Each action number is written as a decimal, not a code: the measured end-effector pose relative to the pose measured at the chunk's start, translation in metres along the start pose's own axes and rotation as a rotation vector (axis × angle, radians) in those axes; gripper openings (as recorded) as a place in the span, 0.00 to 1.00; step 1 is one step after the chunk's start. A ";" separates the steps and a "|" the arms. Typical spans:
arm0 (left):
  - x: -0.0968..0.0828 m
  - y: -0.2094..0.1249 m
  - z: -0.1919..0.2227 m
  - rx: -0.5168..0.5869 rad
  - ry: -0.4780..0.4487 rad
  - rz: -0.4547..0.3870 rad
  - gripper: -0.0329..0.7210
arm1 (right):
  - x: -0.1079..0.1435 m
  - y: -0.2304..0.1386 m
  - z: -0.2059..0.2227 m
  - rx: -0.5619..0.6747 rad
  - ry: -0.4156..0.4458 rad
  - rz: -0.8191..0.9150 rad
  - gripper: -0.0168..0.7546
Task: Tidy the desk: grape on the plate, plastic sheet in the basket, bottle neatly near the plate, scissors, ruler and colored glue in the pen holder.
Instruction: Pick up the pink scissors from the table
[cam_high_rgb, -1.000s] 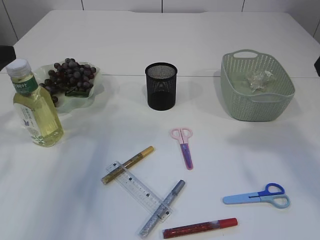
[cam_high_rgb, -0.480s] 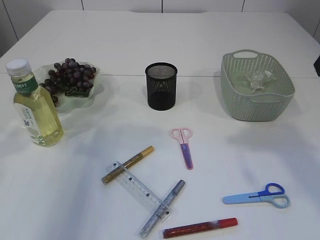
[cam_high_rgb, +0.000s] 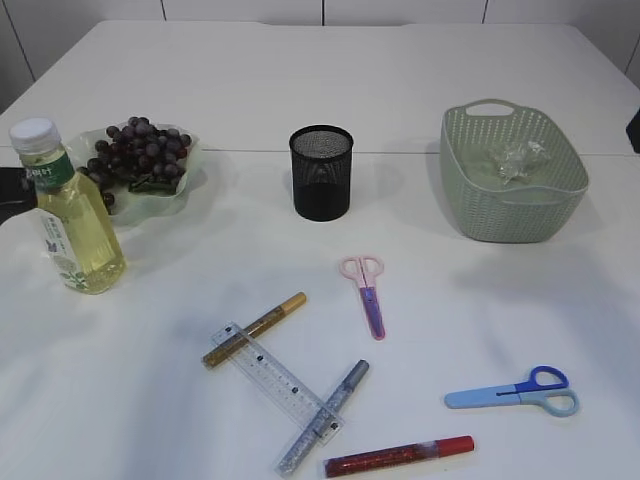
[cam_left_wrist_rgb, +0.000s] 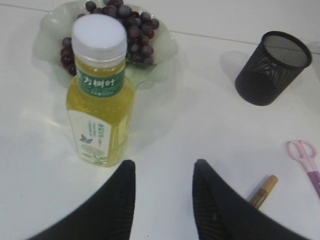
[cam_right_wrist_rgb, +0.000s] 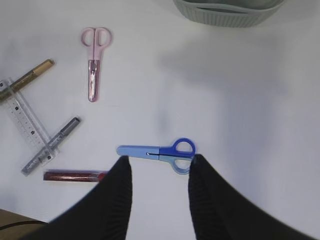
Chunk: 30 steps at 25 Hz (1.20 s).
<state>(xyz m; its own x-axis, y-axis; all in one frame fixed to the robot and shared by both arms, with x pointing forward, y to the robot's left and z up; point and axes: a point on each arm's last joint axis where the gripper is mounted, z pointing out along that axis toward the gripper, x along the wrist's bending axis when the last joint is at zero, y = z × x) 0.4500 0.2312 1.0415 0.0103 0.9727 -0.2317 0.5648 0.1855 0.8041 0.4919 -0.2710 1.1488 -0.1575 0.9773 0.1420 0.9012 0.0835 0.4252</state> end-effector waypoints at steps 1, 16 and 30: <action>0.001 -0.001 0.000 0.013 0.005 -0.007 0.41 | 0.000 0.000 0.000 0.000 0.000 0.000 0.43; -0.012 -0.008 -0.024 0.478 -0.036 0.122 0.35 | 0.002 0.000 0.000 -0.002 0.017 0.006 0.43; -0.008 -0.013 -0.048 0.784 0.054 0.142 0.56 | 0.002 0.000 0.000 -0.001 0.019 0.060 0.43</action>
<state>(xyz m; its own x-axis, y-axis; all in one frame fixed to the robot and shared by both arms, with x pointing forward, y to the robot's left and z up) 0.4024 0.2282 1.0591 0.0971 0.9888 -0.1134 0.9771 -0.0731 0.1999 0.4918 -0.2693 1.1492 -0.1109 0.9766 0.1844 0.9087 0.0245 0.4167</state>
